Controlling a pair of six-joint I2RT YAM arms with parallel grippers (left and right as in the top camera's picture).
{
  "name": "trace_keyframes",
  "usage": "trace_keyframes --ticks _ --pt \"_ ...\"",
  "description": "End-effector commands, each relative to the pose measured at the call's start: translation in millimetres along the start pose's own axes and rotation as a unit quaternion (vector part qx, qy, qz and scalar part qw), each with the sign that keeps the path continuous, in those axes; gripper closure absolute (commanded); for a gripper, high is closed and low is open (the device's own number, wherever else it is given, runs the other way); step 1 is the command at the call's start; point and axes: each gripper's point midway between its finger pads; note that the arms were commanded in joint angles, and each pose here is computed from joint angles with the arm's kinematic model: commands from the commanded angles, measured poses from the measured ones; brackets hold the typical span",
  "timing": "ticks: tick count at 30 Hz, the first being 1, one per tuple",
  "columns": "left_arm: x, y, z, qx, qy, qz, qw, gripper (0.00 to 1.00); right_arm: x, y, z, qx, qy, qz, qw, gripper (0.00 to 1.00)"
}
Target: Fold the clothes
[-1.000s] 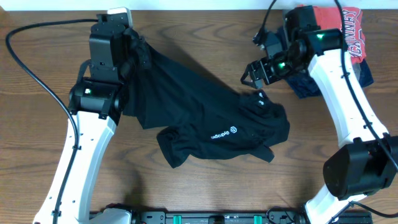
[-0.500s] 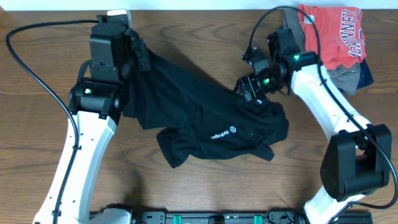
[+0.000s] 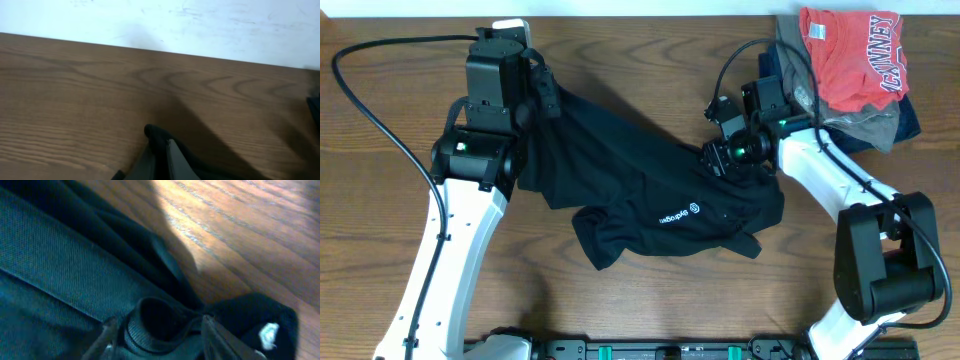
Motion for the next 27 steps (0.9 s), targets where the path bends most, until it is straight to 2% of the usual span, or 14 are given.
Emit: trace_keyframes --ticks 1,3,4,5,11,19,23,27 --pt "4.5 8.1 4.4 -0.003 0.01 -0.009 1.0 0.94 -5.5 -4.8 11.6 0.014 0.008 0.002 1.0 0.6" --pt "4.6 8.2 4.4 -0.003 0.01 -0.01 1.0 0.94 -6.2 -2.1 13.9 0.019 0.009 -0.003 1.0 0.79" --pt "4.6 8.2 4.4 -0.003 0.01 -0.01 1.0 0.94 -6.1 1.4 13.9 0.017 0.008 -0.01 1.0 0.93" --pt "4.6 8.3 4.4 -0.003 0.01 -0.01 1.0 0.94 -6.0 5.2 12.3 0.011 0.003 -0.018 1.0 0.99" --pt "4.4 11.2 14.7 0.002 0.029 -0.015 0.999 0.94 28.5 65.6 -8.5 -0.011 -0.046 -0.104 0.993 0.99" --pt "16.6 46.9 82.9 0.049 0.101 -0.074 0.991 0.94 172.1 177.6 -14.1 0.012 -0.078 -0.253 0.964 0.99" --pt "33.9 66.9 115.9 0.069 0.133 -0.102 0.983 0.94 244.6 204.0 -17.3 0.019 -0.1 -0.306 0.947 0.99" --pt "54.0 87.5 126.1 0.066 0.144 -0.129 0.979 0.94 301.2 208.9 -27.6 0.012 -0.124 -0.336 0.934 0.99"
Point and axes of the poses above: each gripper's point midway between its finger pads, its own x axis back along the fingers, its own z axis along the line the jaws close on, y = z × x, and after that the axes turned 9 degrees about -x, right-handed
